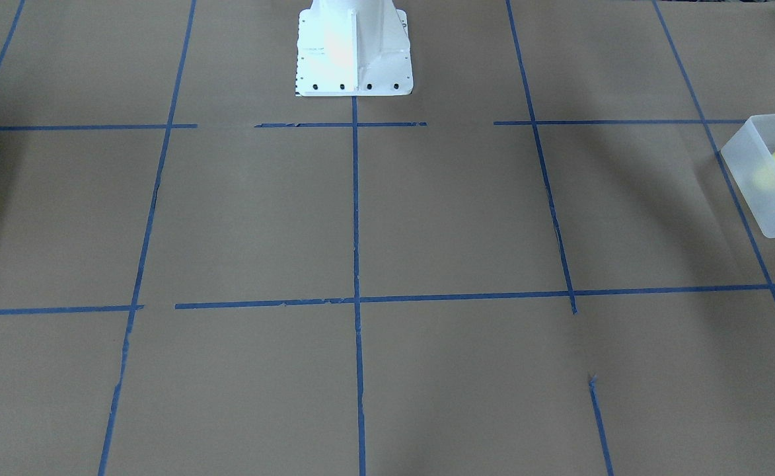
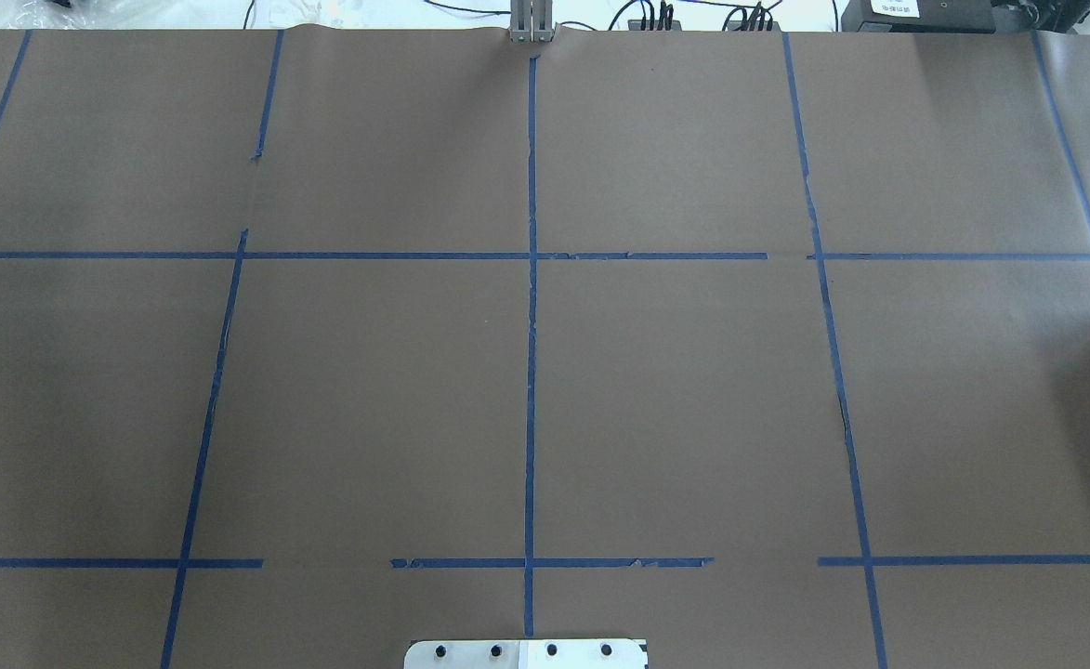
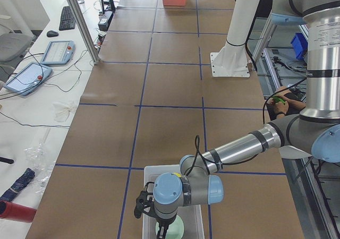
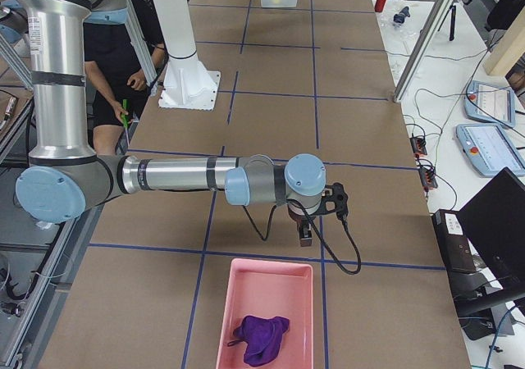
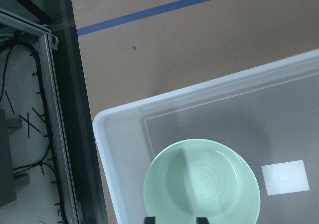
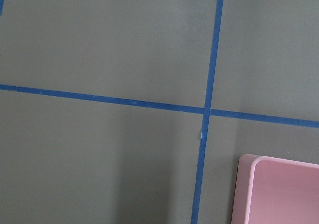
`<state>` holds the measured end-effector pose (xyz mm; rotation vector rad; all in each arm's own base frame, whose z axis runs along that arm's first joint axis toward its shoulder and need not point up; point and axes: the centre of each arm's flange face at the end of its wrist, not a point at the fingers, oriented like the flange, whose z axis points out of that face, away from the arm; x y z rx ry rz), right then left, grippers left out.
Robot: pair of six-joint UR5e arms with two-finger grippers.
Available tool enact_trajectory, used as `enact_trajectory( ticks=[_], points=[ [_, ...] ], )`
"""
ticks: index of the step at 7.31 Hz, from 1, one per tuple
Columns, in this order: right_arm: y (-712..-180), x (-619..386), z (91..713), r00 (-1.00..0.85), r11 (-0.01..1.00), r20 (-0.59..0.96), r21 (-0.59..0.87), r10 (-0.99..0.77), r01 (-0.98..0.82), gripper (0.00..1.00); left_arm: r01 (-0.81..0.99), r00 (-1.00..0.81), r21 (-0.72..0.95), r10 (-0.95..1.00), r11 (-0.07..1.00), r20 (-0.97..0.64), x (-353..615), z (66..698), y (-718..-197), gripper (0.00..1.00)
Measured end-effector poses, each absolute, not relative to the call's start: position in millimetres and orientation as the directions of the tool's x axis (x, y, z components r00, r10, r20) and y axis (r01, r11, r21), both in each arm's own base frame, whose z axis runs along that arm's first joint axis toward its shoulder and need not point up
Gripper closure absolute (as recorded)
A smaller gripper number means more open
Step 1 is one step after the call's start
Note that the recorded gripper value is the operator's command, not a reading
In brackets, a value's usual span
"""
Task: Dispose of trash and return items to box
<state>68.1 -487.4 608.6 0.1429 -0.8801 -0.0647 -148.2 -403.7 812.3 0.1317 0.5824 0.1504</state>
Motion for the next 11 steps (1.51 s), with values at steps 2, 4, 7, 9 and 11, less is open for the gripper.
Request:
enact_trajectory(
  ticks=[2,4,7,9,11],
  points=[
    [-487.5,68.4,604.0,0.636,0.987,0.762,0.160,-0.122,-0.003,0.00,0.012,0.818,0.228,0.122,0.974,-0.562,-149.6,751.6,-434.4,0.00],
    [-487.1,68.7,597.9,0.637,0.985,0.760,0.172,-0.131,-0.003,0.00,0.080,0.824,0.339,0.129,0.937,-0.552,-150.5,685.4,-454.5,0.00],
    [-486.7,68.8,593.5,0.638,0.983,0.758,0.181,-0.137,-0.003,0.00,0.024,0.813,0.394,0.211,0.919,-0.542,-117.8,641.5,-483.6,0.00],
    [-485.0,68.7,591.3,0.638,0.983,0.757,0.185,-0.141,-0.003,0.00,0.002,0.796,0.301,0.181,0.954,-0.578,-104.0,623.6,-488.7,0.00],
    [-483.3,68.7,591.8,0.637,0.983,0.758,0.184,-0.140,-0.003,0.00,-0.009,0.784,0.221,0.143,0.975,-0.603,-98.8,618.0,-484.7,0.00]
  ],
)
